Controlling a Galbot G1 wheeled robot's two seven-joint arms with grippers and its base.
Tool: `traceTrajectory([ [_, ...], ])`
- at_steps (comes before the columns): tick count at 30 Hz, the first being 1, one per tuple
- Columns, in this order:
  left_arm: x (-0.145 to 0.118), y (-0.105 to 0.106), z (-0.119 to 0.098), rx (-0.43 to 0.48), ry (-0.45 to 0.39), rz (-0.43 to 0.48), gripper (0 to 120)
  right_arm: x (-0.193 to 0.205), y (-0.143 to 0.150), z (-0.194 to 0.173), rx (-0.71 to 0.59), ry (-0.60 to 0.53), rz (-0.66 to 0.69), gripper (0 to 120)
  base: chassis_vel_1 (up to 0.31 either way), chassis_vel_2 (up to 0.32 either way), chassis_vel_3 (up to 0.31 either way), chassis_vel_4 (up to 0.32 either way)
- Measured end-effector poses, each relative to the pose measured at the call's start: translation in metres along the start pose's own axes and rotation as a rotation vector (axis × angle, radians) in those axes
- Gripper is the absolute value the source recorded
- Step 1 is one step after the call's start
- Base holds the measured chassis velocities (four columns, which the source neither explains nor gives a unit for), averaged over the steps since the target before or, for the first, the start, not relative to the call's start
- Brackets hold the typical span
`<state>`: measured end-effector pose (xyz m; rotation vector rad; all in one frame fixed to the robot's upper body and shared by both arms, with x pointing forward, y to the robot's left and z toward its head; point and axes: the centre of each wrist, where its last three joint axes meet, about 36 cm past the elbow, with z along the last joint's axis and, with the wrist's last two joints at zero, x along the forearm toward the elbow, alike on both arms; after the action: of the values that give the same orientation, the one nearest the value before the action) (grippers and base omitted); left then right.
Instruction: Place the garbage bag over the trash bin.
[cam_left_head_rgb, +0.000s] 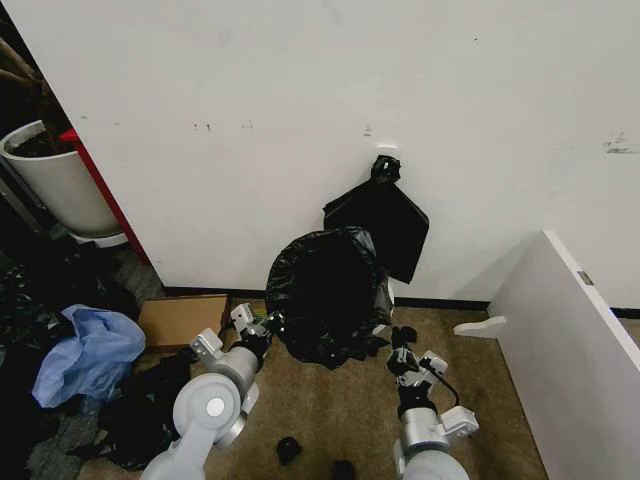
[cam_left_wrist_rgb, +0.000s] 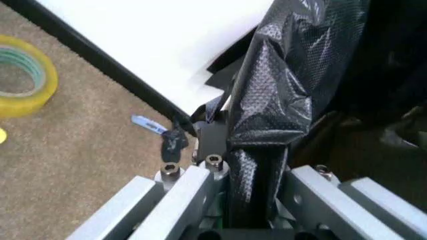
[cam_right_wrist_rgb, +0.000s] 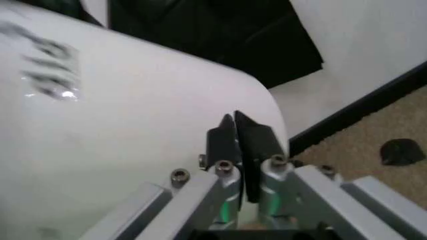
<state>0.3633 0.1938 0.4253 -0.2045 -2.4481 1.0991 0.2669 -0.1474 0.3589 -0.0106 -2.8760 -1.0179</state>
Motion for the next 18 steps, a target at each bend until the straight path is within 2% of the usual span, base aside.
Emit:
traceTrajectory([
  [3,-0.004,0.003,0.0,0.003,-0.004,-0.003,0,0.003,0.008,-0.008,-0.023,0.022,0.003,14,0.0,0.0,0.0,0.0],
  [5,-0.008,0.006,-0.001,0.001,-0.011,-0.004,0,0.004,0.016,-0.015,-0.051,0.056,0.06,25,0.0,0.0,0.0,0.0],
  [11,-0.018,0.02,0.004,-0.007,-0.018,0.002,0,0.008,0.024,-0.032,-0.12,0.07,0.117,41,0.0,0.0,0.0,0.0],
  [12,-0.023,0.027,0.009,-0.008,-0.019,0.0,0,0.01,0.027,-0.04,-0.165,0.059,0.105,49,0.0,0.0,0.0,0.0],
  [15,-0.027,0.035,0.015,-0.011,-0.016,0.008,0,0.009,0.03,-0.049,-0.231,0.027,0.07,57,0.0,0.0,0.0,0.0],
  [17,-0.03,0.04,0.018,-0.016,-0.018,0.024,0,0.007,0.03,-0.053,-0.271,-0.022,0.033,64,0.0,0.0,0.0,0.0],
  [18,-0.032,0.045,0.019,-0.023,-0.028,0.042,0,0.002,0.029,-0.056,-0.299,-0.098,-0.007,72,0.0,0.0,0.0,0.0],
])
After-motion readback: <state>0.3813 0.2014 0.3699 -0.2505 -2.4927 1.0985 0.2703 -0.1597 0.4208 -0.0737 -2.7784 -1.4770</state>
